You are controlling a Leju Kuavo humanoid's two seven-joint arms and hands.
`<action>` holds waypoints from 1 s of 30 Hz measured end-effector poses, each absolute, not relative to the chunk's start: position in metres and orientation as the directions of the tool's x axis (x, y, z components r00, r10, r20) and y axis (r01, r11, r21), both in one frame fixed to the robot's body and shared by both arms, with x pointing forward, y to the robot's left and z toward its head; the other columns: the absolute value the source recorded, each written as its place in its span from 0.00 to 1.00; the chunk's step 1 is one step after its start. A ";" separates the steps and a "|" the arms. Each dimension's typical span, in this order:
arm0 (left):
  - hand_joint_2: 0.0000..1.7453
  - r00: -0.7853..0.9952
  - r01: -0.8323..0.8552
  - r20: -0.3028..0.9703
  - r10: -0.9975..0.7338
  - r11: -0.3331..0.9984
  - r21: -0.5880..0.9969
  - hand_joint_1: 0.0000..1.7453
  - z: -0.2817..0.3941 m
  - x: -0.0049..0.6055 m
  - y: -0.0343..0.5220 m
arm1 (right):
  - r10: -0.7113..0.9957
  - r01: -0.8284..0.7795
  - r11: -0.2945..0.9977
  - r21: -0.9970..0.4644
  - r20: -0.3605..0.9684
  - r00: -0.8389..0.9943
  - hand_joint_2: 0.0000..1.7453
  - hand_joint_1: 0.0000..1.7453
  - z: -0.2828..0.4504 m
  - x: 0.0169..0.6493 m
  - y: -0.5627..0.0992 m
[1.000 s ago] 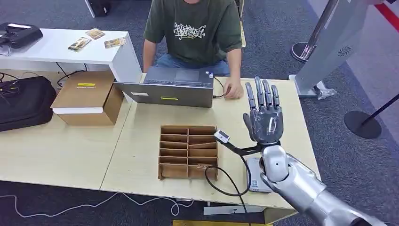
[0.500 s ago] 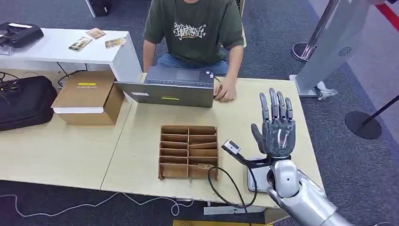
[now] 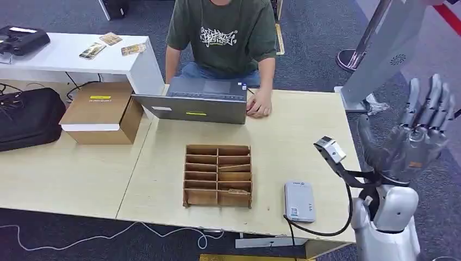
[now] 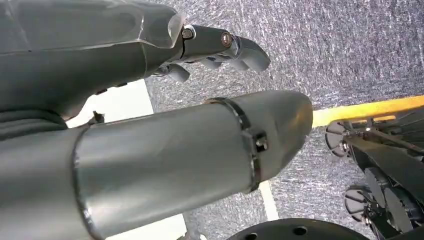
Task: Pass the card to the sensor for recognition and then transmit it.
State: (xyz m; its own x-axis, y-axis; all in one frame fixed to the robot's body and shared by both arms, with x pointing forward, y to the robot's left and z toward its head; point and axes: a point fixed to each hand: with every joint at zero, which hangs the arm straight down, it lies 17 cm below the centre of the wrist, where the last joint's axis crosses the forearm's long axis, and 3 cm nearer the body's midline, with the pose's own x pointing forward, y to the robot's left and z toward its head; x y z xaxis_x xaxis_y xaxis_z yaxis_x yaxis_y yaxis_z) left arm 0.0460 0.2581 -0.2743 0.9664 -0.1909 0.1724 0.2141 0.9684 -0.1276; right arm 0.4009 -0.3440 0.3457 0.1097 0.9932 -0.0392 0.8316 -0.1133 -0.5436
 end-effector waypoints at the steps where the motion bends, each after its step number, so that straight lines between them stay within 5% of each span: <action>1: 0.00 0.967 0.212 0.173 -0.189 0.969 -0.129 0.00 -0.274 0.046 0.258 | 0.992 0.830 -0.120 -0.545 -0.037 0.119 1.00 0.00 0.344 0.399 -0.346; 12: 0.00 0.974 0.167 0.177 -0.141 0.976 -0.143 0.00 -0.274 0.049 0.251 | 0.994 0.719 -0.103 -0.687 -0.037 0.107 1.00 0.00 0.276 0.381 -0.341; 18: 0.00 0.978 0.128 0.185 -0.098 0.979 -0.160 0.00 -0.273 0.049 0.246 | 0.943 0.484 -0.096 -0.870 0.075 0.323 1.00 0.00 0.217 0.381 -0.376; 30: 0.00 0.982 0.070 0.184 -0.036 0.981 -0.181 0.00 -0.272 0.048 0.237 | 0.996 0.273 -0.023 -0.962 0.002 0.090 1.00 0.00 0.163 0.352 -0.249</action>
State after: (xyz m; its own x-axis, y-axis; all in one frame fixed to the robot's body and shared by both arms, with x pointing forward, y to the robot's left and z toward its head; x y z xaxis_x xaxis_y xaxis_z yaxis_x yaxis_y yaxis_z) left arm 0.0482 0.2365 -0.2716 0.9823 -0.0356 0.1839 0.0695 0.9810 -0.1813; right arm 0.3521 -0.2494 0.1628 0.0903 0.9959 0.0020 0.2729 -0.0228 -0.9618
